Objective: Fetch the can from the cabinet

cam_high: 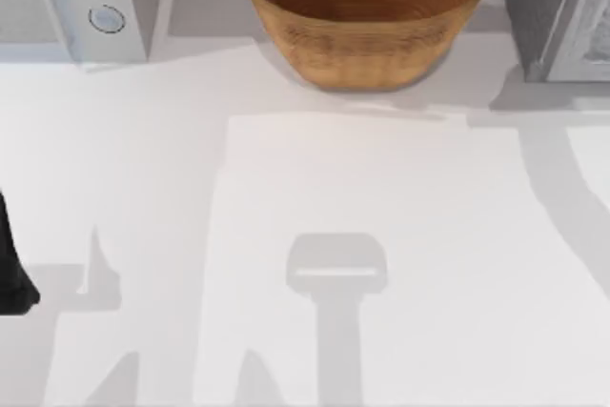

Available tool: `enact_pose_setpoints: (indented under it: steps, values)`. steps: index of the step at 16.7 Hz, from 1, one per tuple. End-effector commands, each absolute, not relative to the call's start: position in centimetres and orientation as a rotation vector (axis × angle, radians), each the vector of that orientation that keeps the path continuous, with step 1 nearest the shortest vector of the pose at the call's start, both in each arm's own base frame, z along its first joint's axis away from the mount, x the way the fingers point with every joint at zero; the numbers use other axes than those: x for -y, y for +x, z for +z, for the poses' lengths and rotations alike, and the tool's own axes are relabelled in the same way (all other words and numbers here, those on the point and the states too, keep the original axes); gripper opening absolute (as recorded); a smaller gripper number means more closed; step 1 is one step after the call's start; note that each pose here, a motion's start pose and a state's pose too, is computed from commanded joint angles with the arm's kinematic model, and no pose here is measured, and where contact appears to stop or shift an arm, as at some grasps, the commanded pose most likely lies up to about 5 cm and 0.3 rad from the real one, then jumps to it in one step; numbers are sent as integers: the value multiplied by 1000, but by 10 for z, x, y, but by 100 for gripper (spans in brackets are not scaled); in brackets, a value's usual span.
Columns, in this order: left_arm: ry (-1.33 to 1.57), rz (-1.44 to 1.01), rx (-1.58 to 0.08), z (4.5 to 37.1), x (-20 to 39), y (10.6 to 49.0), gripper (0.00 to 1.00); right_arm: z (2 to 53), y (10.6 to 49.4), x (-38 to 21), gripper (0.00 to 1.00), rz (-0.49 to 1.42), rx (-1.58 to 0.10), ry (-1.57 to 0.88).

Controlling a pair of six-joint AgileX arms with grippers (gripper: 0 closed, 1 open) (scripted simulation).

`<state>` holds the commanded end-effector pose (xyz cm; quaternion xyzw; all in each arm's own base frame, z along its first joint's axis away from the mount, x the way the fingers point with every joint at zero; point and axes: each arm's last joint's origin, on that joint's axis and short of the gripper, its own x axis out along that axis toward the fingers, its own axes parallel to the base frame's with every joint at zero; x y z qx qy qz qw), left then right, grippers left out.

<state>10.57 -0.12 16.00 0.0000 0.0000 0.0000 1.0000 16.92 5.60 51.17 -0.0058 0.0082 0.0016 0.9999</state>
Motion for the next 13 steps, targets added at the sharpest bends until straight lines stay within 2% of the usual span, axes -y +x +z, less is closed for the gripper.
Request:
enact_pose_setpoints:
  steps: [5, 13]
  values:
    - [0, 0, 0, 160, 1, 106, 100, 439, 146, -34, 0, -1, -46, -17]
    - [0, 0, 0, 160, 1, 106, 100, 269, 109, -8, 0, -6, -41, -5]
